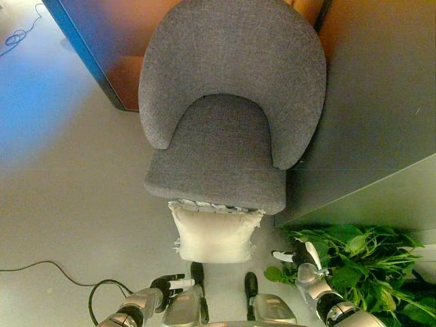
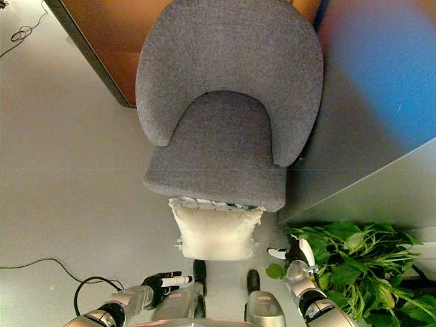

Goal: Pick up the pillow and put it on the sofa.

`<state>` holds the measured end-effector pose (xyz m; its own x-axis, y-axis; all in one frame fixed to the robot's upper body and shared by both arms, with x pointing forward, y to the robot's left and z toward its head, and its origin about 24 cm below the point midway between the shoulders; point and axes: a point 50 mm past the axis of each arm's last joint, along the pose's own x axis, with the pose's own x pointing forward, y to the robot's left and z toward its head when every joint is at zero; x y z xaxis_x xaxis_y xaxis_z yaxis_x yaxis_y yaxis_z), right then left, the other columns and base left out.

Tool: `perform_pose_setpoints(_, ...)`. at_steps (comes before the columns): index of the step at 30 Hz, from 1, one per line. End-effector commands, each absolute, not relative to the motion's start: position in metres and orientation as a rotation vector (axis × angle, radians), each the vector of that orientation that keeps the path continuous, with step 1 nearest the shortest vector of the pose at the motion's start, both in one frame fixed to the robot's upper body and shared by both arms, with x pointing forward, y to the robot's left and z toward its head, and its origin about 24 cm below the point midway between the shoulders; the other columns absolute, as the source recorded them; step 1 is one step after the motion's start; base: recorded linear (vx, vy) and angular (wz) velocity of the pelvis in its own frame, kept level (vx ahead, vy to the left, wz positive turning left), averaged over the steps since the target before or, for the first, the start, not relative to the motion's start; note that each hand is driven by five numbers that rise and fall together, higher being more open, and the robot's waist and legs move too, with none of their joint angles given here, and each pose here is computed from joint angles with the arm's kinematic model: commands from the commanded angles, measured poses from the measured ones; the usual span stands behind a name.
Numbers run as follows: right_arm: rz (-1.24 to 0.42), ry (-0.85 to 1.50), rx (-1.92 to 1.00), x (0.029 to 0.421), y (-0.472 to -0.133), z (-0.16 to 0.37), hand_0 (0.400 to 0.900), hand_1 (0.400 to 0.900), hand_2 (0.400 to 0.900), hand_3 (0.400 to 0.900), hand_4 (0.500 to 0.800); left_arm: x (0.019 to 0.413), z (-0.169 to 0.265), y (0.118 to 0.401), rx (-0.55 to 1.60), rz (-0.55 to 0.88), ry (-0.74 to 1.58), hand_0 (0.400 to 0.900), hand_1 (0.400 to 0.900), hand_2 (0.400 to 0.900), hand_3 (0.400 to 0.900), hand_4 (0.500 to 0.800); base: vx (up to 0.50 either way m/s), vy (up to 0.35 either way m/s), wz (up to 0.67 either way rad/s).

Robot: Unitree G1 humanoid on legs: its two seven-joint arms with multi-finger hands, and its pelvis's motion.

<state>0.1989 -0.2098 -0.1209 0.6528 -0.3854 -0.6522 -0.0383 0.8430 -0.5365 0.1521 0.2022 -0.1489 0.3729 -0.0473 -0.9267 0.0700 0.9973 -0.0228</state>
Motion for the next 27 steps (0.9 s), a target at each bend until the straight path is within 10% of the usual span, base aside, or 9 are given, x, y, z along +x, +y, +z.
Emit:
perform_pose_setpoints(1,-0.227,0.718,-0.590,0.225,-0.219,-0.100,0.900,0.900,0.900,0.900,0.800,0.154,-0.152,0.177,0.004,-0.121,1.195,0.900,0.900,0.900,0.900,0.800,0.013,-0.010,-0.03)
perform_pose_setpoints(27,-0.408,0.105,-0.434,0.343,-0.229,0.046,0.900,0.900,0.900,0.900,0.800,0.215,-0.110,0.179,-0.108,-0.103,0.767,0.900,0.900,0.900,0.900,0.800,-0.064,0.009,0.05)
